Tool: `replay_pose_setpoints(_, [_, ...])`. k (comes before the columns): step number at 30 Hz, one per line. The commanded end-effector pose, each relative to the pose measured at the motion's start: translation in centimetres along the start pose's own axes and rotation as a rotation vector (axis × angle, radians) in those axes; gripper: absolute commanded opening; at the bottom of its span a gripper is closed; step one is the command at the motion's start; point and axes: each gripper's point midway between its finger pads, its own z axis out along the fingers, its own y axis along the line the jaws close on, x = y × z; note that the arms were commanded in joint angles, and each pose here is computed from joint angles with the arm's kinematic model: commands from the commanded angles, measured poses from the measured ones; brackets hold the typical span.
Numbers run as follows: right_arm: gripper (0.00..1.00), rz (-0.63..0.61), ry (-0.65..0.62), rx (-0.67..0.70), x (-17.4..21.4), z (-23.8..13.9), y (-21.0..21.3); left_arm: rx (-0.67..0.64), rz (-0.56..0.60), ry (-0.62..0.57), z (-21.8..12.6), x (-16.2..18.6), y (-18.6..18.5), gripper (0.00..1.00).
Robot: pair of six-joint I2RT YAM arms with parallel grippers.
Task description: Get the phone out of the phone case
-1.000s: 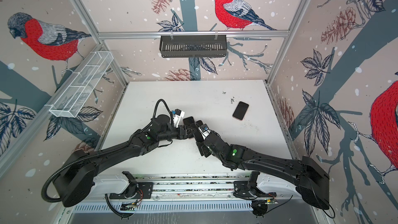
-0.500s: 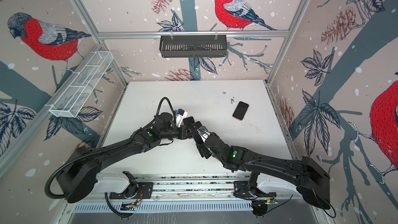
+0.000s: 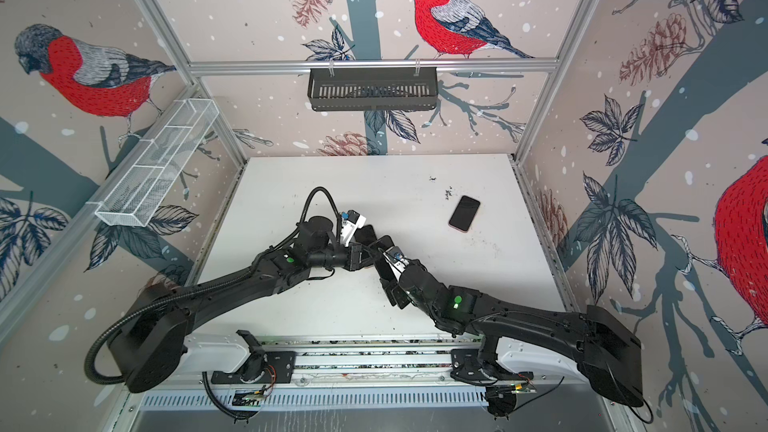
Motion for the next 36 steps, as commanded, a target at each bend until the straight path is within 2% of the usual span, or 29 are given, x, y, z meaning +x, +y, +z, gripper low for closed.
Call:
replay_pose_setpoints(1, [0.75, 0.034, -0.130, 0.038, -3.5, -0.9, -0.6, -0.086, -0.015, -0.100, -0.8, -2.1, 0.8, 0.00])
replay_pose_setpoints(5, [0.97, 0.165, -0.223, 0.088, -6.6, -2.8, -2.0, -0.143, -0.052, -0.278, -3.3, -6.0, 0.9, 0.00])
replay_pose_setpoints(6, [0.99, 0.207, -0.252, 0.095, -7.6, -3.4, -2.5, -0.141, -0.066, -0.345, -4.3, -7.3, 0.8, 0.00])
replay_pose_setpoints(10, [0.99, 0.380, -0.338, -0.008, -11.6, -5.5, -3.6, -0.081, -0.115, -0.606, -8.6, -12.0, -0.6, 0.00])
replay_pose_setpoints(15, [0.99, 0.608, -0.454, -0.234, -15.7, -7.4, -5.6, 0.061, -0.167, -0.781, -11.2, -15.8, -3.7, 0.00])
replay_pose_setpoints(18, [0.99, 0.647, -0.526, -0.395, -17.9, -8.5, -5.7, 0.196, -0.241, -0.833, -11.8, -16.9, -5.1, 0.00])
replay_pose_setpoints(26, [0.99, 0.677, -0.559, -0.612, -19.1, -8.2, -4.2, 0.482, -0.415, -0.867, -12.8, -17.0, -6.6, 0.00])
replay_pose_setpoints(32, [0.99, 0.700, -0.584, -0.703, -18.9, -8.4, -3.6, 0.523, -0.435, -0.864, -13.1, -15.9, -6.8, 0.00])
replay_pose_setpoints(36, [0.93, 0.711, -0.582, -0.716, -18.9, -8.0, -3.5, 0.544, -0.437, -0.862, -13.2, -15.1, -6.9, 0.00])
